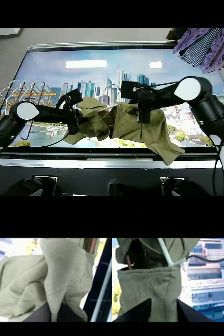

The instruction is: Fold the clothes and pants, and hang the long-sleeved shirts on hangers.

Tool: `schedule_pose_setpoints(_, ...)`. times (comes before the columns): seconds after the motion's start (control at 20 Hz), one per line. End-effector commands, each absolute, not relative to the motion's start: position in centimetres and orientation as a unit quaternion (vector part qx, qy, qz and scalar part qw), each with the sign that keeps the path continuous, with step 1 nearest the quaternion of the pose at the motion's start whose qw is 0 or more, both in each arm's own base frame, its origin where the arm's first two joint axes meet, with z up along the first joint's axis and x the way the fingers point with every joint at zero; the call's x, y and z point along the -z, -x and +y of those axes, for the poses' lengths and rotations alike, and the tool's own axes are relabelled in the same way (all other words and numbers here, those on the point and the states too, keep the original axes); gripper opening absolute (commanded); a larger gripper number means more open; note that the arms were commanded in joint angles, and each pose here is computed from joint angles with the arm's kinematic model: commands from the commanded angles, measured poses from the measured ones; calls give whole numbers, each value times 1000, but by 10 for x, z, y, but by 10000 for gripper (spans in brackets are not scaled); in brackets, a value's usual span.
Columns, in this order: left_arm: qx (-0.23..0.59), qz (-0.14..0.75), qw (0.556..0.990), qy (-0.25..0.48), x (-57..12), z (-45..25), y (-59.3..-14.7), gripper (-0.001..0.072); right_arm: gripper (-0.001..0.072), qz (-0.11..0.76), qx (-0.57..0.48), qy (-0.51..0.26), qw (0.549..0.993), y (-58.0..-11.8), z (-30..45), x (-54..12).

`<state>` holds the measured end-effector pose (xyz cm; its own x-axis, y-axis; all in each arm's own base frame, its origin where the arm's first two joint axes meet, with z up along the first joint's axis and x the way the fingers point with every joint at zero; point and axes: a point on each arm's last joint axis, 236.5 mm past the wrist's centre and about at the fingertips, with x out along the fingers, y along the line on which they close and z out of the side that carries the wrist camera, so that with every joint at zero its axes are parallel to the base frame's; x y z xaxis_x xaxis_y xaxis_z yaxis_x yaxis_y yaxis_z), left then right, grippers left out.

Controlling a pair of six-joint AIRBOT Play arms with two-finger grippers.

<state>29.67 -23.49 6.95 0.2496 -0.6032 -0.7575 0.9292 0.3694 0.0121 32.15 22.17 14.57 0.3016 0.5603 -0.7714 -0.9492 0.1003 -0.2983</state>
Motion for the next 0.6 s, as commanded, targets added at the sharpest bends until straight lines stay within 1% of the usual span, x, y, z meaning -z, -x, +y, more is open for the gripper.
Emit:
schedule_pose_setpoints(0.0, 505, 321, 762, -248, -79, -234, -300, 28, 390, 230, -470, 387, 759, -342, 185, -184)
schedule_pose_setpoints(0.1, 507, 304, 764, -259, -88, -234, -298, 28, 391, 240, -418, 359, 799, -352, 143, -205)
schedule_pose_setpoints(0.15, 507, 297, 766, -261, -93, -233, -296, 28, 391, 262, -405, 348, 804, -350, 120, -202)
schedule_pose_setpoints(0.25, 505, 286, 771, -264, -103, -233, -294, 28, 392, 313, -397, 327, 798, -342, 87, -183)
schedule_pose_setpoints(0.3, 505, 280, 772, -265, -107, -233, -292, 28, 395, 324, -392, 325, 797, -343, 76, -174)
schedule_pose_setpoints(0.4, 507, 267, 774, -269, -116, -235, -287, 28, 428, 323, -398, 339, 789, -347, 71, -158)
schedule_pose_setpoints(0.45, 509, 261, 774, -271, -120, -236, -284, 28, 428, 318, -409, 334, 787, -349, 76, -152)
schedule_pose_setpoints(0.55, 513, 254, 773, -273, -124, -239, -280, 28, 428, 309, -436, 300, 790, -356, 92, -146)
